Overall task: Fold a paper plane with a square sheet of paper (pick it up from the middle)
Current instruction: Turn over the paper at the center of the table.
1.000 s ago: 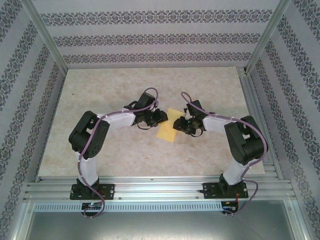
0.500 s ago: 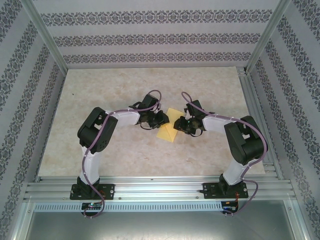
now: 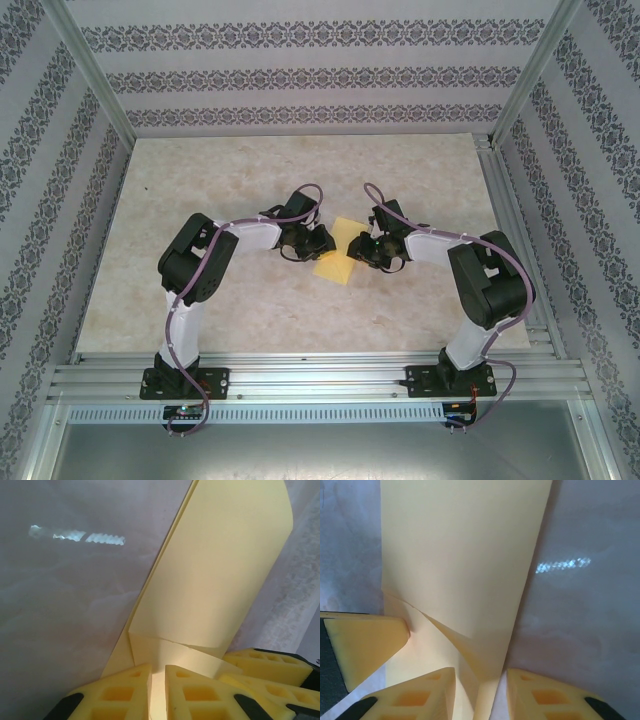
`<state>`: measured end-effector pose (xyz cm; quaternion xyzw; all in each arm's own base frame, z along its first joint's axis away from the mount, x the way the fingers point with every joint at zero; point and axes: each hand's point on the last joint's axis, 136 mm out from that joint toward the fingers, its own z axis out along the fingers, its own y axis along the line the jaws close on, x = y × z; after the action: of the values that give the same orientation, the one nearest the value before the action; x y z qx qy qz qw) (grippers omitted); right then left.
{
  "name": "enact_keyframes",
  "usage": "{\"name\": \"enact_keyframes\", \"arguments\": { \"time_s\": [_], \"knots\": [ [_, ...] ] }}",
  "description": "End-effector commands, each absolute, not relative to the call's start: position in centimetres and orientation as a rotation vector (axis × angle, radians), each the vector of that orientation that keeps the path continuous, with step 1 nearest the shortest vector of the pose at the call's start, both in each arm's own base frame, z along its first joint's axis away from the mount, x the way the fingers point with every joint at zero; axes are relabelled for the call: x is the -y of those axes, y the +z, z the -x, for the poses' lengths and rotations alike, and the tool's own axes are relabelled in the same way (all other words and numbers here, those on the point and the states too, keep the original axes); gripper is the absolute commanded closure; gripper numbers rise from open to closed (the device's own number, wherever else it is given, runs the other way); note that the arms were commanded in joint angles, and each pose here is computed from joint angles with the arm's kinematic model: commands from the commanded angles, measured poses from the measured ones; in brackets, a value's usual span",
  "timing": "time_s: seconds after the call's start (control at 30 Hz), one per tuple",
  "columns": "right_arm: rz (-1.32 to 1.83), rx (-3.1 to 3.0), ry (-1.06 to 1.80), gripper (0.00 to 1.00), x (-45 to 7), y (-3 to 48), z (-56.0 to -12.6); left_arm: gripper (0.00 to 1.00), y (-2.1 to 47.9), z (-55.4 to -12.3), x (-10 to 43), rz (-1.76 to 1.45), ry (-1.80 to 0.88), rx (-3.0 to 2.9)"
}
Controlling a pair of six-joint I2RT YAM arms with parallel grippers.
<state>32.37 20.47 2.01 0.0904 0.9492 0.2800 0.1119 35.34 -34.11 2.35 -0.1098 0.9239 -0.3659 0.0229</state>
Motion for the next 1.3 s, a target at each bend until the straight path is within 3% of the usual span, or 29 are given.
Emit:
{"name": "enact_keyframes", "arguments": {
  "time_s": [0.0,0.4,0.6,1.27],
  "knots": [
    [-0.205,-2.707,0.911,0.7,-22.6,3.2,-34.1,0.83,0.9,-35.0,33.8,0.34,-1.072,-2.912],
    [-0.206,-2.686,0.928,0.73,-22.7,3.5,-34.2,0.83,0.8,-34.9,33.8,0.338,-1.07,-2.916],
    [-0.225,-2.68,0.9,0.65,-22.0,3.7,-33.9,0.83,1.1,-35.1,33.9,0.337,-1.072,-2.908],
    [-0.31,-2.683,0.891,0.6,-21.3,2.9,-32.6,0.83,1.2,-35.1,33.9,0.355,-1.071,-2.909]
  ]
}}
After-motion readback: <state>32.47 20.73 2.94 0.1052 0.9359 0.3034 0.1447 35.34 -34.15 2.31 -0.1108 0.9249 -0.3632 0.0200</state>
